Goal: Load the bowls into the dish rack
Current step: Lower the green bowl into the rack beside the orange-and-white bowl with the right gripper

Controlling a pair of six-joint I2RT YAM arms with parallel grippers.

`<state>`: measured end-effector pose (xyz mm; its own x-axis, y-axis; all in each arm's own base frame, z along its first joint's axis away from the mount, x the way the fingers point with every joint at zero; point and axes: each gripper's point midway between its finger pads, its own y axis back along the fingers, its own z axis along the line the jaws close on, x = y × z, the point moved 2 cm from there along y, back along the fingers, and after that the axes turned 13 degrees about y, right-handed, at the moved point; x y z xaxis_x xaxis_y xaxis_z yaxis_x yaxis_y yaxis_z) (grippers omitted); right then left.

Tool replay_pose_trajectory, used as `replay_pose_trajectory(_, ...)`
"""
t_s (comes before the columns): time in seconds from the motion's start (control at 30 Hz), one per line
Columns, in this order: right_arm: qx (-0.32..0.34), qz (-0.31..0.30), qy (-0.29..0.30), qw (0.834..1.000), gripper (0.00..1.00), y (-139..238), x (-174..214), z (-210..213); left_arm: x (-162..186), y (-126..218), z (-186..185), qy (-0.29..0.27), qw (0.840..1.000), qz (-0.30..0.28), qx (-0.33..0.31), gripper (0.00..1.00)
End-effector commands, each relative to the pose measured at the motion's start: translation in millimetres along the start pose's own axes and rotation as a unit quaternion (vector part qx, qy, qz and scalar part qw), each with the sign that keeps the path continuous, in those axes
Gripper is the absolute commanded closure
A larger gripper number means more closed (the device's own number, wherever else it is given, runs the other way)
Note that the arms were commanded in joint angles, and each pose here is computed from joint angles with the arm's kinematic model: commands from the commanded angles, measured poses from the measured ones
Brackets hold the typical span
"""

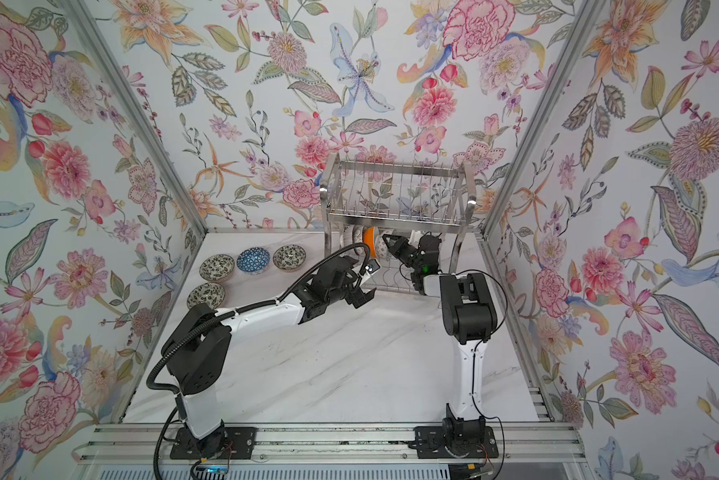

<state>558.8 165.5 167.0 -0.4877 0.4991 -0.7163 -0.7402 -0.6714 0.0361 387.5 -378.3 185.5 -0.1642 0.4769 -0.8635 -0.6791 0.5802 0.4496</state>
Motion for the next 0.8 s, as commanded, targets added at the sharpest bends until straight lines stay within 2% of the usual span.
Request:
replay_pose_trajectory(0.0, -0.033, -0.031, 0.016, 0.999, 1.0, -4.1, -19.7, 11.9, -3.2, -5.2, 6.1, -0.006, 1.0, 0.0, -0.004, 0.01)
replay_pose_trajectory(0.77, -0.057, -0.045, -0.022, 0.997, 0.99, -17.6, -17.3, 0.8, -7.4, -2.0, 14.8, -0.003, 1.0, -0.004, -0.016, 0.01)
